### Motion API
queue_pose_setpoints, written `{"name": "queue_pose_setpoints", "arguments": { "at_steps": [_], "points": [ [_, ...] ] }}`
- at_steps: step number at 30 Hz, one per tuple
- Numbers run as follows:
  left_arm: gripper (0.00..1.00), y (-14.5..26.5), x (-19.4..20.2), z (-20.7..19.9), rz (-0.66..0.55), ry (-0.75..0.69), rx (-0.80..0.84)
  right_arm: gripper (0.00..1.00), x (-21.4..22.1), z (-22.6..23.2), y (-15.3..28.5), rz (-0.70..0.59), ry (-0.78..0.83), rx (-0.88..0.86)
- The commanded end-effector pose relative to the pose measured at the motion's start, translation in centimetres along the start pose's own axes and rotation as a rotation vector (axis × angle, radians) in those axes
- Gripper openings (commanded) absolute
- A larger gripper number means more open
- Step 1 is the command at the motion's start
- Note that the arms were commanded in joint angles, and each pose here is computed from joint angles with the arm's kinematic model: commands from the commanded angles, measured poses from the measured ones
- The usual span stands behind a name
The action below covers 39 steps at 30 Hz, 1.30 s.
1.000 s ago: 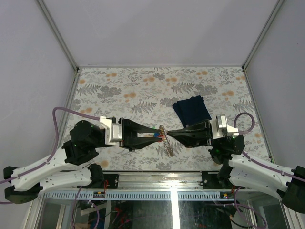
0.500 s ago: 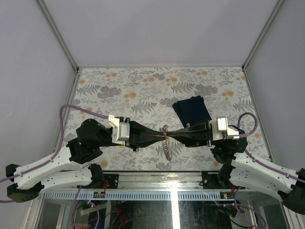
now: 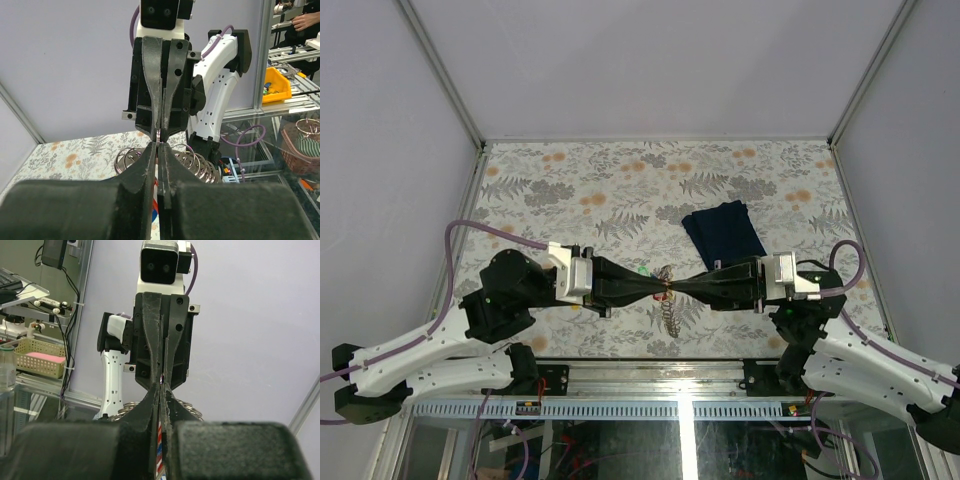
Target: Put the keys on the keyring
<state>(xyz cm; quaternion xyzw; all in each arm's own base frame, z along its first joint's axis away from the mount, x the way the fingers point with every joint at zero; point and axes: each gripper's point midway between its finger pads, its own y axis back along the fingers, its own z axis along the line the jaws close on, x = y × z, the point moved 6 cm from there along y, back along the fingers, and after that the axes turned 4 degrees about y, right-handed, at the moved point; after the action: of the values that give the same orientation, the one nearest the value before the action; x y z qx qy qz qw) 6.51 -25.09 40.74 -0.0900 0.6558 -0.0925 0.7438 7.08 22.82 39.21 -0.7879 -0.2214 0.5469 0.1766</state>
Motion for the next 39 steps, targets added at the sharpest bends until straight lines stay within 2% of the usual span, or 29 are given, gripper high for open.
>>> {"name": "queue_pose_setpoints", "arguments": {
  "at_steps": [1, 4, 9, 11, 18, 24, 39],
  "points": [
    [0.0, -0.1, -1.7, 0.1, -0.062, -0.064, -0.002, 0.01, -2.6, 0.0, -0.6, -0.037, 0.083, -0.043],
    [0.0, 0.0, -1.5, 0.0, -0.071, -0.107, 0.021, 0.08, -3.3, 0.2, -0.6, -0.032, 0.098, -0.062],
    [0.0, 0.5, -0.8, -0.8, -0.137, -0.236, 0.089, 0.29, -4.7, 0.4, -0.2, -0.01, 0.156, -0.062],
    [0.0, 0.7, -0.8, -1.2, -0.184, -0.293, 0.124, 0.33, -5.3, 0.6, 0.2, 0.007, 0.177, -0.056],
    [0.0, 1.0, -1.3, -2.6, -0.297, -0.452, 0.241, 0.36, -5.8, 1.0, 1.2, 0.048, 0.218, -0.049],
    [0.0, 1.1, -1.9, -3.2, -0.359, -0.541, 0.295, 0.38, -5.6, 1.3, 1.1, 0.002, 0.277, -0.099],
    [0.0, 1.0, -2.5, -3.1, -0.4, -0.568, 0.281, 0.3, -4.5, 0.8, -0.4, -0.009, 0.269, -0.157]
  ]
}}
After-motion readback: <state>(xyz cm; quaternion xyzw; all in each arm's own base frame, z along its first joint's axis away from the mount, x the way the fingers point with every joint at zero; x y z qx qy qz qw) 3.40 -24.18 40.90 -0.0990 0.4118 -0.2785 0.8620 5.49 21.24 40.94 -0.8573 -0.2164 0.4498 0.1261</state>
